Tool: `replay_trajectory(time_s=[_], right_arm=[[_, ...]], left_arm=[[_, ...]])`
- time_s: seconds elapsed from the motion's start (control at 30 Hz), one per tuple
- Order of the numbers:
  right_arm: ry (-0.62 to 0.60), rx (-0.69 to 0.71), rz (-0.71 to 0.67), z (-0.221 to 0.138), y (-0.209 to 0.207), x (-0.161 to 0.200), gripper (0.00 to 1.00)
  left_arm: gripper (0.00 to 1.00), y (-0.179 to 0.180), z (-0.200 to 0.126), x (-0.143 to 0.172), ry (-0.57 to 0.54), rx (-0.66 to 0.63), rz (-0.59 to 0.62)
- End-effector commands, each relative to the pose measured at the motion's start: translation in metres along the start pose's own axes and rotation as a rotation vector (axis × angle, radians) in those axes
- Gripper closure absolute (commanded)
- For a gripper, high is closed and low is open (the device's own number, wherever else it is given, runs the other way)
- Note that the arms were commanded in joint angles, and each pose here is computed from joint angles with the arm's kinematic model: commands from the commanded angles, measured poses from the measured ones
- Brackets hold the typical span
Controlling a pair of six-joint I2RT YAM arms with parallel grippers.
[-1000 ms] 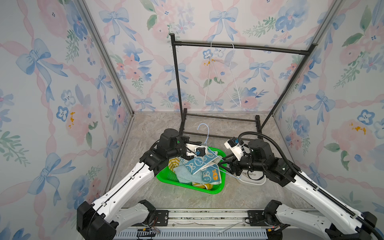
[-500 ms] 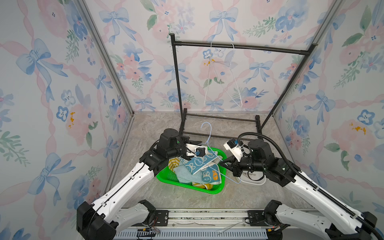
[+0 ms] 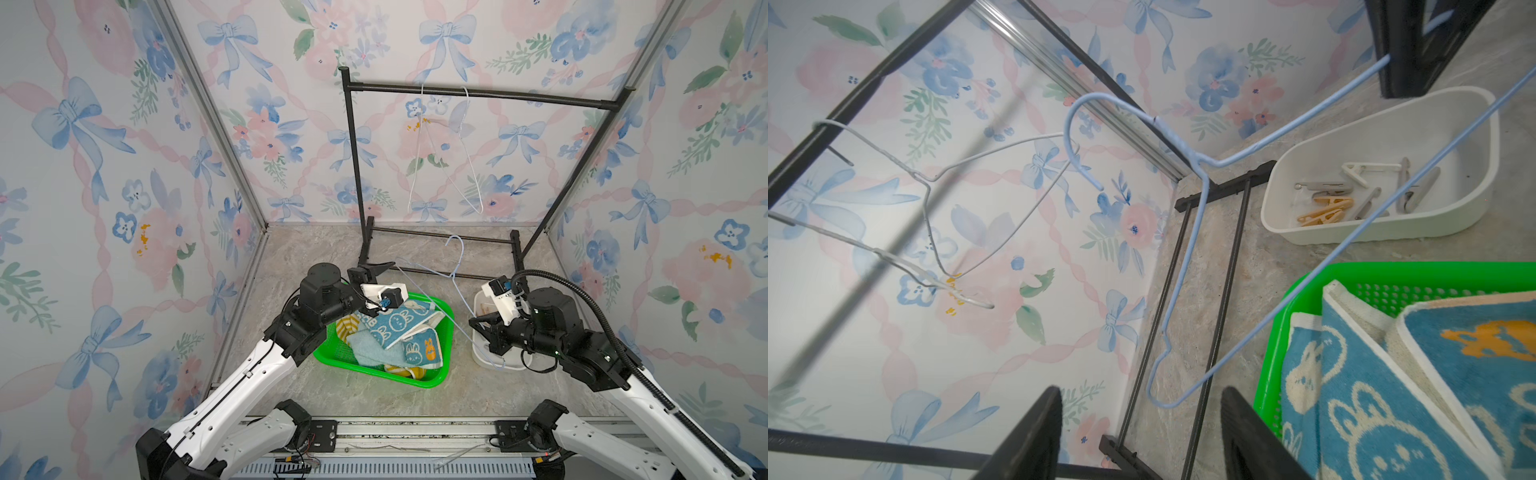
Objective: Remove the clothespins securing towels to the hanger
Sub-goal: Place the hanger on the clothesline.
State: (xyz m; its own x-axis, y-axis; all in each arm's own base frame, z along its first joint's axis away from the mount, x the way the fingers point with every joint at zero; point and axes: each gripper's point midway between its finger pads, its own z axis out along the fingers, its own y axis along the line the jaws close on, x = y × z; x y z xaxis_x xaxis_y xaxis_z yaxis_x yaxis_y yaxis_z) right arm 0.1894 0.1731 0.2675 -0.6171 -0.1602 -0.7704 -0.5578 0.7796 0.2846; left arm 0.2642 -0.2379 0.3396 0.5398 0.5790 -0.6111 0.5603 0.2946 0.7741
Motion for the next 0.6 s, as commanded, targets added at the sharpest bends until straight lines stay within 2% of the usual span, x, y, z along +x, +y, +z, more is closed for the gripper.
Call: replay_trajectory(time_s=[0.0,0.13,0.3,0.57], right_arm=[[-0.009,0.113,0.077,-0.017,-0.024,0.005,1.00],[-0.046,0.216,0.155,-0.032,-0.048,0.008,1.00],[-0.096,0.298,0.227,-0.043,-0.071,0.002,1.00],[-0.192,0.351,0.192,-0.056,-0.088,-0.049,1.00]], left_arm=[[0.38,0.007,-0.002,0.020,0.081,-0.097,-0.057],[0.38,0.004,-0.007,0.045,0.169,-0.148,-0.104],[0.37,-0.017,-0.016,0.071,0.245,-0.140,-0.156],[0.37,-0.049,-0.026,0.099,0.311,-0.126,-0.206]])
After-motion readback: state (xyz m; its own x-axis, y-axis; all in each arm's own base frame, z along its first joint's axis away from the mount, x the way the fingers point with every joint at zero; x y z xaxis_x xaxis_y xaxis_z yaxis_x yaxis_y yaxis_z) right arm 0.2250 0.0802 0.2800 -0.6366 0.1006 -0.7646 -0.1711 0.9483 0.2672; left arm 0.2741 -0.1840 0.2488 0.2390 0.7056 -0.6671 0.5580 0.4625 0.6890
